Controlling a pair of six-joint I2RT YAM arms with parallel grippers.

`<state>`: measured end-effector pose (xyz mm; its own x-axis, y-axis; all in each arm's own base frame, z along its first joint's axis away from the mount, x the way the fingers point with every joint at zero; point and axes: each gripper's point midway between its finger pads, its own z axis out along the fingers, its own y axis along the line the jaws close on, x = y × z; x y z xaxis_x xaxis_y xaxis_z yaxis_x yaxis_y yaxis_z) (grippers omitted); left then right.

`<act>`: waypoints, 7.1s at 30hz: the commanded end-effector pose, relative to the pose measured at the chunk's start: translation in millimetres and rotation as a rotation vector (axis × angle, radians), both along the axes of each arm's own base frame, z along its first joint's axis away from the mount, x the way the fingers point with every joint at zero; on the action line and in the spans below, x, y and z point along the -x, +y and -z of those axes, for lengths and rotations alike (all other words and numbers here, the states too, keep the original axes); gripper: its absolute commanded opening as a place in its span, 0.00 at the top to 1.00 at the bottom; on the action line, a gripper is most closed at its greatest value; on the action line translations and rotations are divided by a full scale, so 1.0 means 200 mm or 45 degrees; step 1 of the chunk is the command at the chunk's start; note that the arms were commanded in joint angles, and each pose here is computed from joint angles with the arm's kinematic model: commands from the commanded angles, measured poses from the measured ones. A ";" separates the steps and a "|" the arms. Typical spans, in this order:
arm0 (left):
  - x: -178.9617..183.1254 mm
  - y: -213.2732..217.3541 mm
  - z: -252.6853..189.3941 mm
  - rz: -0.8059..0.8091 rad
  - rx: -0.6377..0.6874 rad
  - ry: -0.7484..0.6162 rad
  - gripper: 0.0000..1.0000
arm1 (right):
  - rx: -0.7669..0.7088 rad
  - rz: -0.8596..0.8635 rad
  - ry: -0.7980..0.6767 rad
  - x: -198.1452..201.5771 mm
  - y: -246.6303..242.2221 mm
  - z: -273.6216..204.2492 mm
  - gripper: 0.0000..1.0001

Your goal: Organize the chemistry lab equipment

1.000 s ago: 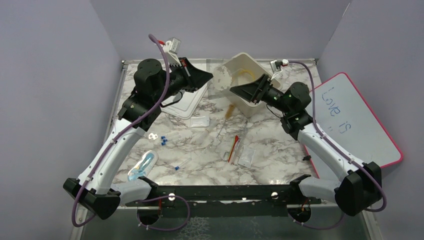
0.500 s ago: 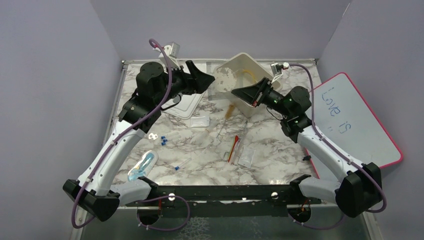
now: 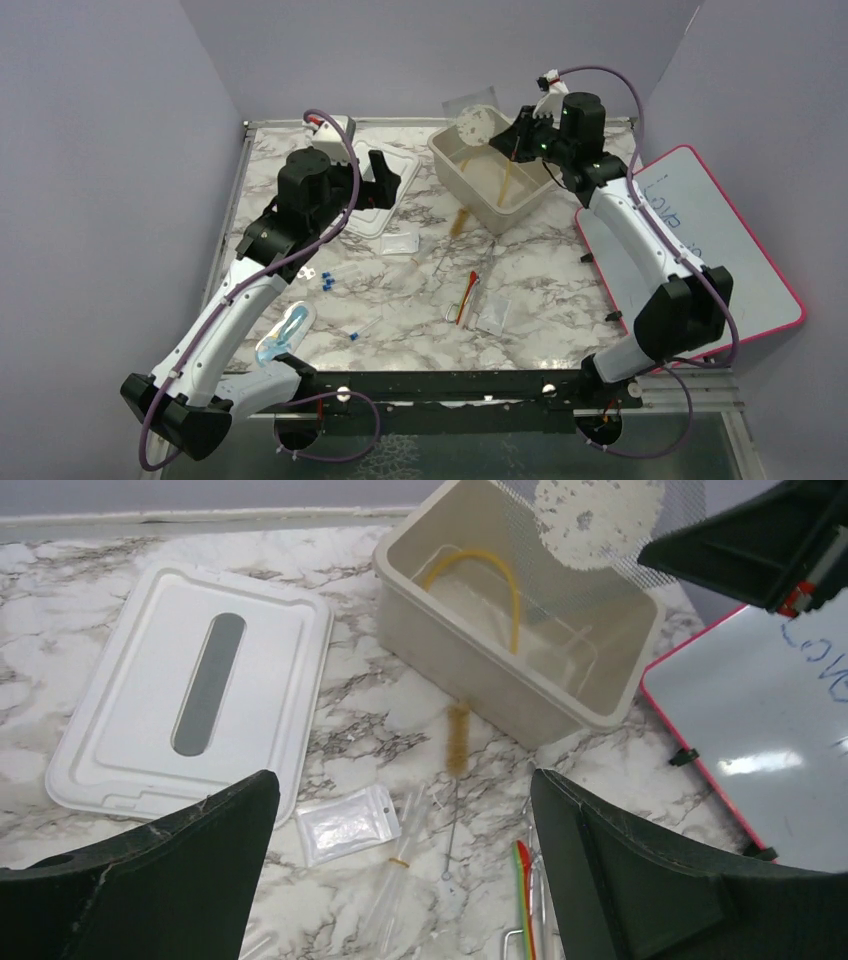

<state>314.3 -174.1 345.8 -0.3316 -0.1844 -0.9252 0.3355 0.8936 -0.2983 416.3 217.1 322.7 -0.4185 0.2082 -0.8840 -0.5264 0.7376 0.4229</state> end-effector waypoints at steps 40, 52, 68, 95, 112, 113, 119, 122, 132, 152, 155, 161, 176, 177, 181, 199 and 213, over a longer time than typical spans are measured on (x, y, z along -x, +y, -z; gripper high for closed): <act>-0.01 -0.15 0.38 0.272 -0.157 0.050 0.01 | 0.598 -0.046 0.340 -0.54 -0.22 0.75 0.58; 0.05 -0.18 0.54 0.332 -0.148 0.166 0.01 | 0.344 0.174 0.307 -0.07 -0.29 0.35 0.46; 0.09 -0.15 1.06 0.226 -0.205 0.642 0.17 | 0.149 0.178 0.530 0.68 -0.08 0.59 0.43; 0.16 -0.34 1.63 0.310 -0.687 1.003 0.91 | 0.020 0.063 0.572 0.83 0.02 0.78 0.46; 0.16 -0.71 0.52 0.493 0.178 0.516 0.92 | -0.477 -0.369 0.410 0.89 0.33 0.42 0.30; 0.16 -0.72 0.46 0.501 0.237 0.497 0.92 | -0.493 -0.382 0.394 0.88 0.34 0.39 0.30; 0.16 -0.75 0.24 0.499 0.479 0.442 0.91 | -0.499 -0.465 0.307 0.80 0.42 0.25 0.27; 0.16 -0.74 0.19 0.493 0.530 0.436 0.91 | -0.499 -0.482 0.292 0.79 0.43 0.24 0.28; 0.15 -0.65 0.20 0.487 0.609 0.468 0.87 | -0.494 -0.513 0.225 0.75 0.46 0.22 0.71; 0.12 -0.20 -0.12 0.378 0.075 -0.124 0.12 | 0.103 -0.357 0.046 0.29 0.26 0.22 0.86; 0.13 -0.14 -0.07 0.340 -0.010 -0.163 0.11 | 0.206 -0.294 0.055 0.16 0.18 0.28 0.86; 0.09 -0.11 0.19 0.286 -0.078 -0.083 0.11 | 0.475 -0.182 0.140 -0.09 0.02 0.52 0.86; 0.05 -0.19 0.48 0.365 -0.117 0.083 0.11 | 0.692 -0.343 0.454 -0.25 -0.17 1.03 0.87; 0.05 -0.19 0.49 0.370 -0.123 0.085 0.11 | 0.696 -0.350 0.474 -0.25 -0.17 1.06 0.84; 0.04 -0.20 0.52 0.377 -0.133 0.109 0.11 | 0.692 -0.356 0.490 -0.25 -0.16 1.06 0.70; 0.05 -0.40 0.81 0.459 -0.045 0.435 0.35 | 0.393 0.022 0.270 -0.11 -0.21 0.46 0.51; -0.17 -0.70 1.27 0.344 -0.294 0.650 0.55 | -0.014 0.346 0.282 0.34 -0.35 0.32 0.51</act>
<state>325.0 -309.3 100.1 -0.7619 0.1569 -0.6284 0.4620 0.8117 -0.3574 356.5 149.0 243.0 -0.5811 0.2085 -0.7867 -0.2648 0.8656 0.4250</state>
